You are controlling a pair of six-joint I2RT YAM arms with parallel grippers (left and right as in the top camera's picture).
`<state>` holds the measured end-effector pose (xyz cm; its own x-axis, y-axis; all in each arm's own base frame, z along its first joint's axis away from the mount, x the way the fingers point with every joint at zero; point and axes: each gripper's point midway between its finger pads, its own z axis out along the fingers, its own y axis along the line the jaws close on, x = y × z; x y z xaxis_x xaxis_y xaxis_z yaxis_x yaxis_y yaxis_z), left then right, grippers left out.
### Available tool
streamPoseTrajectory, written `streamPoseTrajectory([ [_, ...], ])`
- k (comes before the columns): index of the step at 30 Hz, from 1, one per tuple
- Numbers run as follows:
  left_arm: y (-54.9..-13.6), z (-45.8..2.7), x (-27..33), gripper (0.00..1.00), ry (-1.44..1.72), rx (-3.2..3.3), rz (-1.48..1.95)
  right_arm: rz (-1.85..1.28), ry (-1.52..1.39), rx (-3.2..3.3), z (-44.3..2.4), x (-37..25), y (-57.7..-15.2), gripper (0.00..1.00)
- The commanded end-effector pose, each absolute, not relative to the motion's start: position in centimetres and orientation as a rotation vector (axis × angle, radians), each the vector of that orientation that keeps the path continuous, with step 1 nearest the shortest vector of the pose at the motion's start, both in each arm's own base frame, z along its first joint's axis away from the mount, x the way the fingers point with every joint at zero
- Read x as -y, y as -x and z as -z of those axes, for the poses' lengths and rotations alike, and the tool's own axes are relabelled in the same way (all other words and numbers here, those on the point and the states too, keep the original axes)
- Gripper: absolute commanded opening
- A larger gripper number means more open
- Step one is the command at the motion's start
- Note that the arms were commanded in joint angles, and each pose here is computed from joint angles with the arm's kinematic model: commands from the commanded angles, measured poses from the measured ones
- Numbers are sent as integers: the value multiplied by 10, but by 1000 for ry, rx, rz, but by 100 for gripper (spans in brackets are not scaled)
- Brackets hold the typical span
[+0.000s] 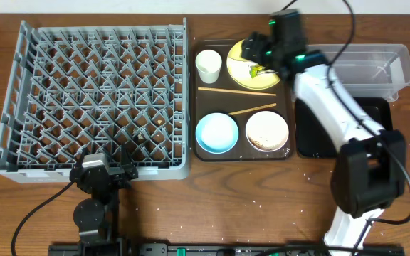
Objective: Sort waste into correct bins and load items into the dishwasher
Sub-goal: 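Reach the right gripper to the yellow plate and grasp the snack wrapper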
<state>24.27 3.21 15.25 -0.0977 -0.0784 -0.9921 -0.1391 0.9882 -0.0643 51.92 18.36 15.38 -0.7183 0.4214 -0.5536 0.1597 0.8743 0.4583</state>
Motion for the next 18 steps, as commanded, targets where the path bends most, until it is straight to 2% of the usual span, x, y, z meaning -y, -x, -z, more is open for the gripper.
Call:
streamPoseTrajectory([
  [1,-242,-137,-33,92,163,-1719,-65,-286,-654,-2236,-148,-167,-528,77],
  [5,-242,-137,-33,92,163,-1719,-65,-372,-658,-2268,-161,-175,-531,79],
  [11,-242,-137,-33,92,163,-1719,-65,-290,-695,-2333,-192,-152,-541,76],
  [14,-242,-137,-33,92,163,-1719,-65,-287,-714,-2423,-181,-150,-544,74],
  [18,-242,-137,-33,92,163,-1719,-65,-288,-741,-2553,-136,-154,-550,74],
])
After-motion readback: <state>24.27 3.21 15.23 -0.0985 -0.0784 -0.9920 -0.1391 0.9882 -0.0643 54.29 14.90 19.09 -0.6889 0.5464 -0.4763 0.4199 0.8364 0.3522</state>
